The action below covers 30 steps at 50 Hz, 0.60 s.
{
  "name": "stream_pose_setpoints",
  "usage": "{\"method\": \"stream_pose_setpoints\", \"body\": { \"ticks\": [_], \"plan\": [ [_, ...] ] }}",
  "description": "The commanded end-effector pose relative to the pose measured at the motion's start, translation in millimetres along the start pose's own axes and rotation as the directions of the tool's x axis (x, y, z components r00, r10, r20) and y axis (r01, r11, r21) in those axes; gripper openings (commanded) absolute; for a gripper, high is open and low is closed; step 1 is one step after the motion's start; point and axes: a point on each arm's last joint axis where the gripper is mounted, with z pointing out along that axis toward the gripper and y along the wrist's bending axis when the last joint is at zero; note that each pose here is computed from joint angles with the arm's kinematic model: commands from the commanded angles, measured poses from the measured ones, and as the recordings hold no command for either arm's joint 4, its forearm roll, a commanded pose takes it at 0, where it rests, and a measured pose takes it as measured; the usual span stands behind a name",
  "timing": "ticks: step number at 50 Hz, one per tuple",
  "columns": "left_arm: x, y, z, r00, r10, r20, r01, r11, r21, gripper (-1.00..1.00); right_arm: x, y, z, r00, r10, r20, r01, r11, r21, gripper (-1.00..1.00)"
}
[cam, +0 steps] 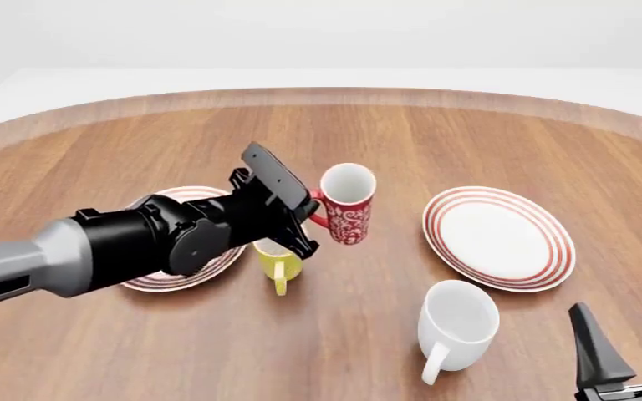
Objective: Put the red mug on the left plate.
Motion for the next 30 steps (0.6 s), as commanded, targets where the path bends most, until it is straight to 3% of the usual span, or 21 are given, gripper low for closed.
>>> {"method": "stream_pose_setpoints", "body": {
  "ticks": [1,9,18,30],
  "plan": [
    [6.3,23.0,-10,1.000,-0.029,-0.003,0.028,0.998,-0.064,-1.00,0,0,0,1.000,-0.004,0.000,0.004,1.000,-0.002,1.00],
    [11.9,44.0,-19,0.999,-0.041,-0.005,0.040,0.991,-0.124,-1.00,0,0,0,1.000,-0.006,0.001,0.006,1.000,-0.002,1.00],
    [20.1,54.8,-25,0.997,-0.071,-0.010,0.068,0.985,-0.160,-1.00,-3,0,0,1.000,-0.009,0.002,0.009,1.000,-0.003,1.00],
    [40.6,77.8,-29,0.994,-0.104,-0.022,0.096,0.967,-0.237,-1.00,0,0,0,1.000,-0.008,0.001,0.008,1.000,-0.004,1.00]
  ]
}}
